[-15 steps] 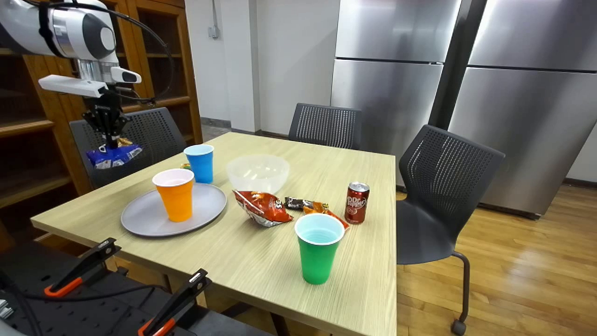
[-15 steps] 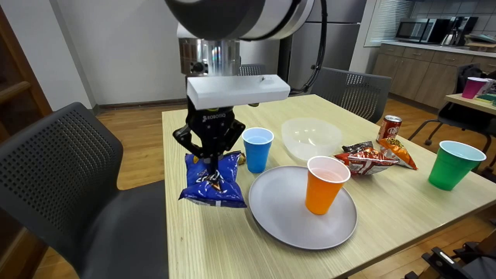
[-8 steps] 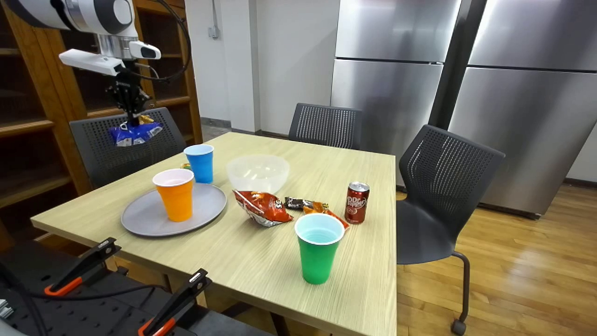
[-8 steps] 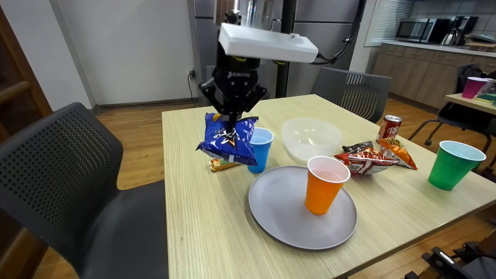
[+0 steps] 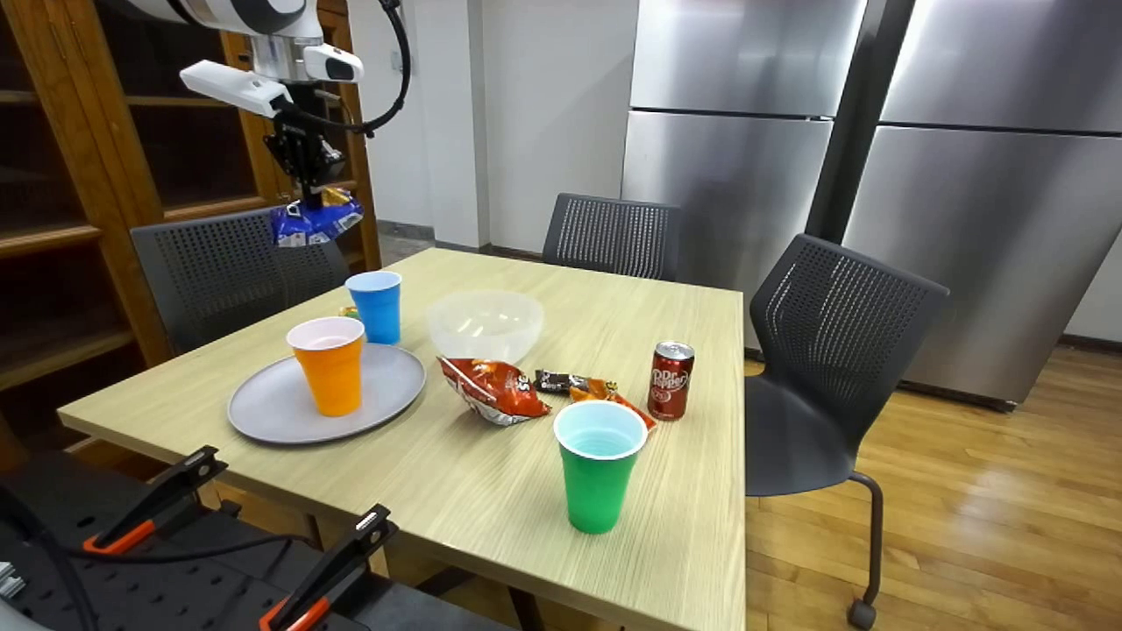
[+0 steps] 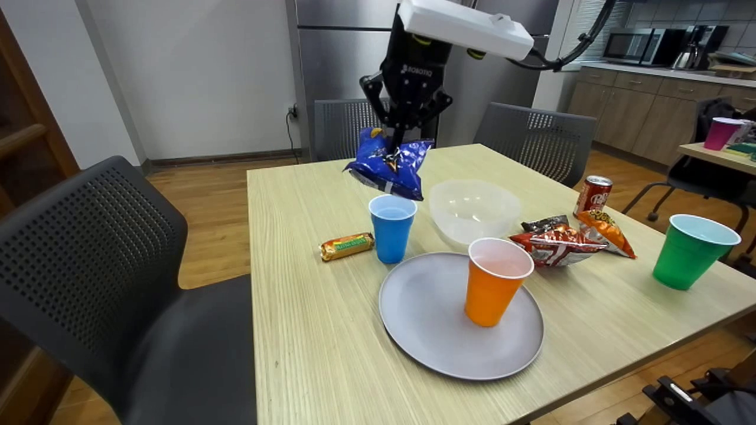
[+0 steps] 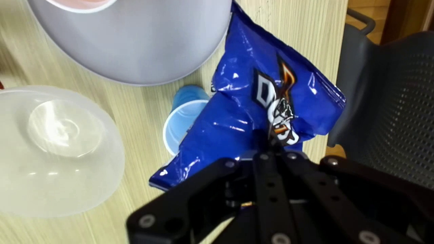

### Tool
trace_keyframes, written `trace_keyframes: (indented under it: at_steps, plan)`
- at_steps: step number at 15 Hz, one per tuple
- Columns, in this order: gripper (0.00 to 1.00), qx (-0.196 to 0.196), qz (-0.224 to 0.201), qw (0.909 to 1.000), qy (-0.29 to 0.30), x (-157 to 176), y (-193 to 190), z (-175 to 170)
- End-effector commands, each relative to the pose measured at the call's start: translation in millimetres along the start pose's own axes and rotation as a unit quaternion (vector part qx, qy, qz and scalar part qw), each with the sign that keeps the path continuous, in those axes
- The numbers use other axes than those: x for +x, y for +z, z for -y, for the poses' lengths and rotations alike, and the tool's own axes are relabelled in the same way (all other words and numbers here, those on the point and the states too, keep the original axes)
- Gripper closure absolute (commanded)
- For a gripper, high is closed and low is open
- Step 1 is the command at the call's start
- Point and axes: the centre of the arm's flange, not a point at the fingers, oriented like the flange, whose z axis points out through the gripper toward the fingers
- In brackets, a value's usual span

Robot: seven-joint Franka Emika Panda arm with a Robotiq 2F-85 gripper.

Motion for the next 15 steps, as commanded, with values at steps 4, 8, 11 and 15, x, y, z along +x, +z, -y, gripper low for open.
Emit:
trace_keyframes:
  at_steps: [4,8,11,15]
  plan:
    - [1.00,0.013,-0.022,0.9981,0.056,15.4,-21.2,-71.7]
    - [1.00,0.016,-0.020,0.9952,0.095,31.9,-16.8,-116.4]
    - [1.00,0.010,-0.020,0.9925,0.120,40.9,-10.7,-146.4]
    - [1.00,0.001,-0.007,0.9889,0.149,48.9,4.7,-179.7]
